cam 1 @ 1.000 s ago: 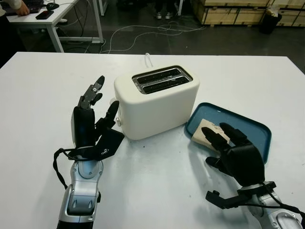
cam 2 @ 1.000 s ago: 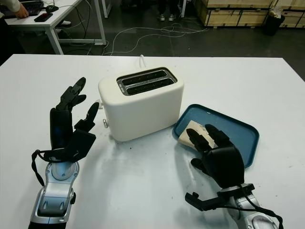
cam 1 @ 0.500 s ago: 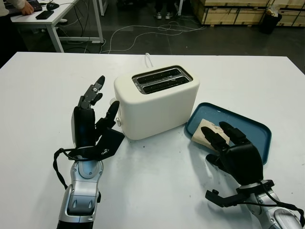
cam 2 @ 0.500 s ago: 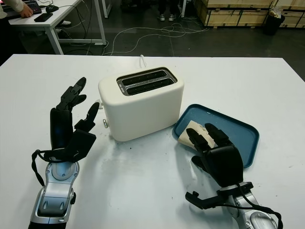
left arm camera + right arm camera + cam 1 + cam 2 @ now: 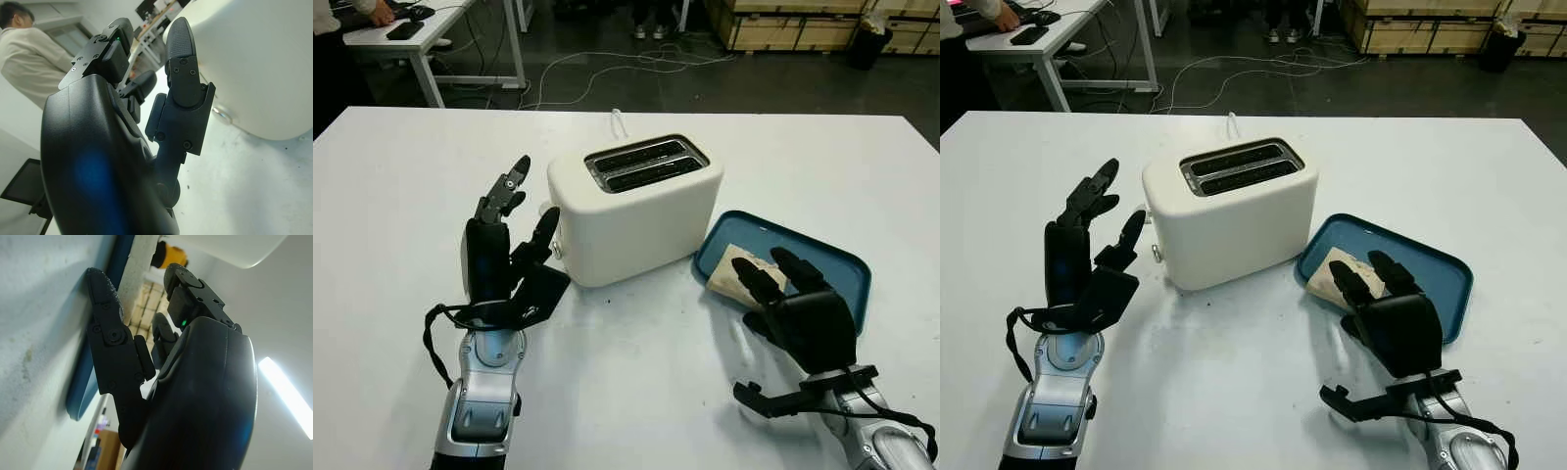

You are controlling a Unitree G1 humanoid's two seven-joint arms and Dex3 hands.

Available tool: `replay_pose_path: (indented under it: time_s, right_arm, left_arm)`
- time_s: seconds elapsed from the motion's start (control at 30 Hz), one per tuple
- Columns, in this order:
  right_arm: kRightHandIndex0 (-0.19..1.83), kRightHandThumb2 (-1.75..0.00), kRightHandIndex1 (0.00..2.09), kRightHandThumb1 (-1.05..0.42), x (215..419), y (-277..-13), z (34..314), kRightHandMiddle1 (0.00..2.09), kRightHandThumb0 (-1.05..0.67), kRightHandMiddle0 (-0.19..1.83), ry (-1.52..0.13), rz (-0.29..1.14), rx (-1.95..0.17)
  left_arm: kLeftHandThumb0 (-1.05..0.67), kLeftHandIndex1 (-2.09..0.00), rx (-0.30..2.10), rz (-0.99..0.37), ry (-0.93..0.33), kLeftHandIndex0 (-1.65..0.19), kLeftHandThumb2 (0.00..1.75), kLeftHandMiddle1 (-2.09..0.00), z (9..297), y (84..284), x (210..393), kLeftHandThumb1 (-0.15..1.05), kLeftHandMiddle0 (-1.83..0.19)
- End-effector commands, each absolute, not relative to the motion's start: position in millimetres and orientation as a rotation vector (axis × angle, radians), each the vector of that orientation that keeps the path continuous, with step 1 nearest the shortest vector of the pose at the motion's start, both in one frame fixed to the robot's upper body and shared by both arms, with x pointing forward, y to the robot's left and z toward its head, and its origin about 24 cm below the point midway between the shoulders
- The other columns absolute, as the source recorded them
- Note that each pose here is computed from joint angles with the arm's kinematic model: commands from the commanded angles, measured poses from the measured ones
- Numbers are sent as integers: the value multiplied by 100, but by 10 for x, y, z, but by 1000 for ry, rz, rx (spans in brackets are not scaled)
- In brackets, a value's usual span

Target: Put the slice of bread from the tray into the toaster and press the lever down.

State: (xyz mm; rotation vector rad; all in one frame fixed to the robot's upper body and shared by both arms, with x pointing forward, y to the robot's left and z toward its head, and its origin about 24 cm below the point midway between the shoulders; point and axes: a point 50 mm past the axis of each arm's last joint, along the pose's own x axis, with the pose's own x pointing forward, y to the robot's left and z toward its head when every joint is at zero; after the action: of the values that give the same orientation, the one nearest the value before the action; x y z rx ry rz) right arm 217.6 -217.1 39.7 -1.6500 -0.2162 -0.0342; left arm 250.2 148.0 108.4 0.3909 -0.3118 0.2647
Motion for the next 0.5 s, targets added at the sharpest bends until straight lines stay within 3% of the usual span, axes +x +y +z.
replay_pose_path:
  time_s: [0.0, 0.13, 0.23, 0.27, 0.3, 0.33, 0.37, 0.4, 0.47]
  right_arm:
    - [44, -2, 1, -88, 2190, -2162, 409, 1, -45, 49, -184, -39, -1671]
    - [51, -1, 5, -90, 2207, -2158, 432, 2, -40, 53, -138, -38, -1706]
    - [68, -2, 11, -92, 2209, -2166, 441, 7, -38, 65, -147, -45, -1722]
    - [85, -2, 17, -91, 2208, -2167, 441, 11, -37, 79, -164, -59, -1717]
    - [90, -1, 37, -91, 2207, -2168, 440, 13, -36, 90, -187, -74, -1707]
    - [85, -1, 78, -91, 2207, -2168, 440, 18, -35, 100, -202, -84, -1699]
    - [77, -1, 125, -91, 2207, -2168, 436, 51, -34, 97, -223, -93, -1692]
    - [75, -2, 146, -92, 2207, -2169, 432, 85, -34, 87, -236, -97, -1687]
    - [72, -6, 165, -92, 2206, -2172, 420, 122, -35, 73, -250, -97, -1681]
  left_arm:
    - [-54, -2, 392, 263, -323, -47, 37, -93, 1106, 1471, 2492, 92, -18]
    - [-54, -2, 395, 258, -324, -47, 37, -93, 1109, 1473, 2489, 92, -18]
    - [-53, -2, 403, 258, -332, -47, 37, -93, 1110, 1475, 2490, 92, -18]
    - [-53, -2, 402, 257, -331, -47, 37, -93, 1109, 1474, 2490, 92, -18]
    - [-53, -2, 402, 257, -328, -47, 37, -92, 1108, 1474, 2489, 92, -18]
    - [-53, -2, 398, 258, -324, -47, 37, -92, 1106, 1473, 2489, 92, -18]
    - [-54, -2, 395, 258, -322, -47, 37, -92, 1105, 1472, 2487, 92, -18]
    - [-53, -2, 394, 259, -322, -47, 36, -91, 1105, 1472, 2486, 92, -18]
    - [-53, -2, 394, 257, -324, -47, 36, -91, 1105, 1471, 2485, 92, -18]
